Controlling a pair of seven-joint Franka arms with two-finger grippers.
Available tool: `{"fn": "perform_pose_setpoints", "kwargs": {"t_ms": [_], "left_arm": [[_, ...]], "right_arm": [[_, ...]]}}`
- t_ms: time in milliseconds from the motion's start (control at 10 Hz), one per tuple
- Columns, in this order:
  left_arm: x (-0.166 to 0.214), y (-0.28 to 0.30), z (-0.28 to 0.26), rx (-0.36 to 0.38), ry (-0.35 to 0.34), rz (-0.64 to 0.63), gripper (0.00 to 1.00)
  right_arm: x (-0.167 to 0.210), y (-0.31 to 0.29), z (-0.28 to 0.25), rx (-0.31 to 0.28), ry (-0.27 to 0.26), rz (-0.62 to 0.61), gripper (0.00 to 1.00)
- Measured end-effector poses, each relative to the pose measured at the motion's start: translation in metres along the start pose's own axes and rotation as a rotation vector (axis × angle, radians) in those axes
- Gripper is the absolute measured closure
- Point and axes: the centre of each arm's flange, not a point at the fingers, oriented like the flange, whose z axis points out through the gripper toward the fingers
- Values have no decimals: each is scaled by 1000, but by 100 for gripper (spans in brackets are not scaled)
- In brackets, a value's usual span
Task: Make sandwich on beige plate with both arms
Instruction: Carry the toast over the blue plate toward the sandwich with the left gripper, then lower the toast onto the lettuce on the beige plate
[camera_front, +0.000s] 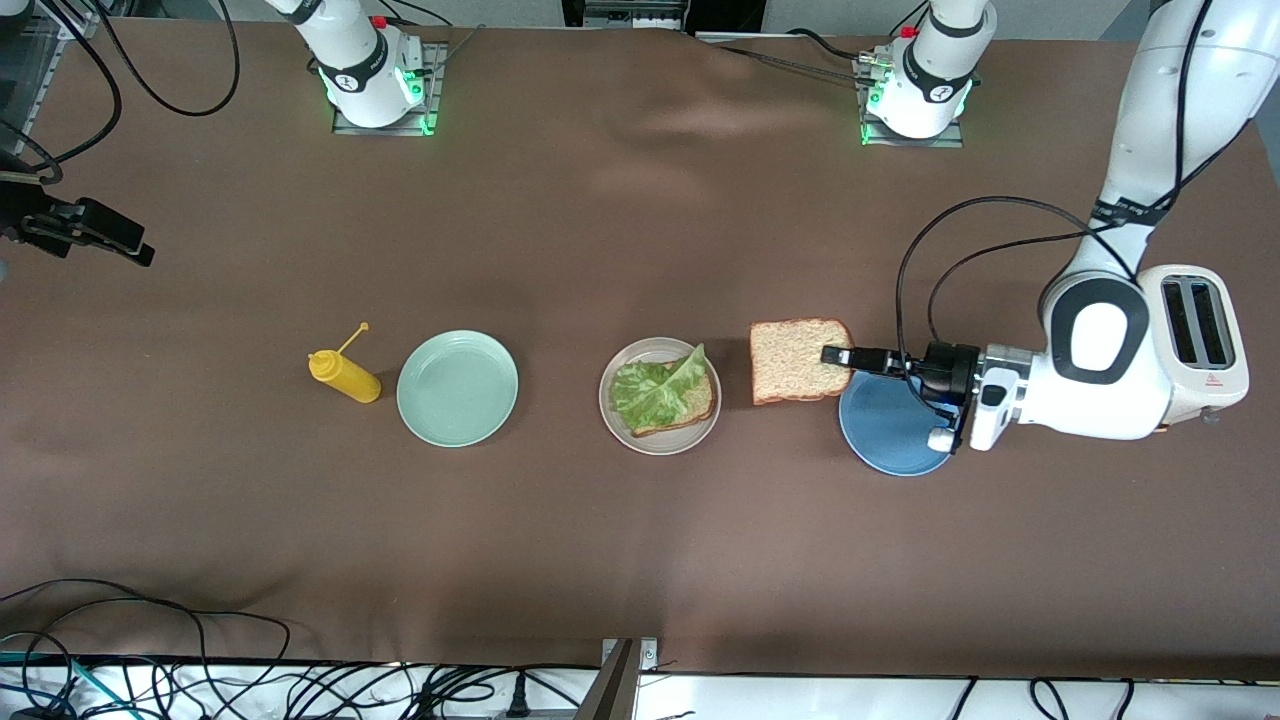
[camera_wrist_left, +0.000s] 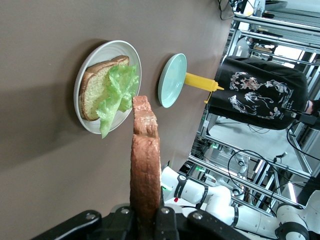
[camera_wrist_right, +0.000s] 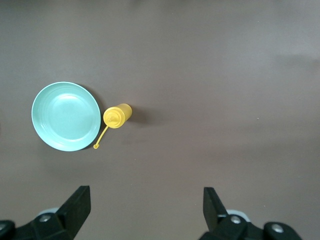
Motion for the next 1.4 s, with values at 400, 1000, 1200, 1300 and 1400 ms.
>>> {"fn": "perform_pose_setpoints", "kwargs": {"t_ms": [400, 1000, 1200, 1300, 1400], "left_arm": [[10, -36, 72, -88, 52, 32, 91], [24, -40, 149, -145, 173, -10, 91], [26, -53, 165, -165, 182, -17, 91], [27, -63, 173, -178, 190, -24, 91], [27, -73, 181, -184, 200, -26, 91]], "right_arm": [[0, -1, 0, 14, 0, 1, 0], [0, -1, 0, 16, 0, 1, 0], [0, -1, 0, 16, 0, 1, 0], [0, -2, -1, 16, 0, 1, 0], [0, -2, -1, 16, 0, 1, 0]]}}
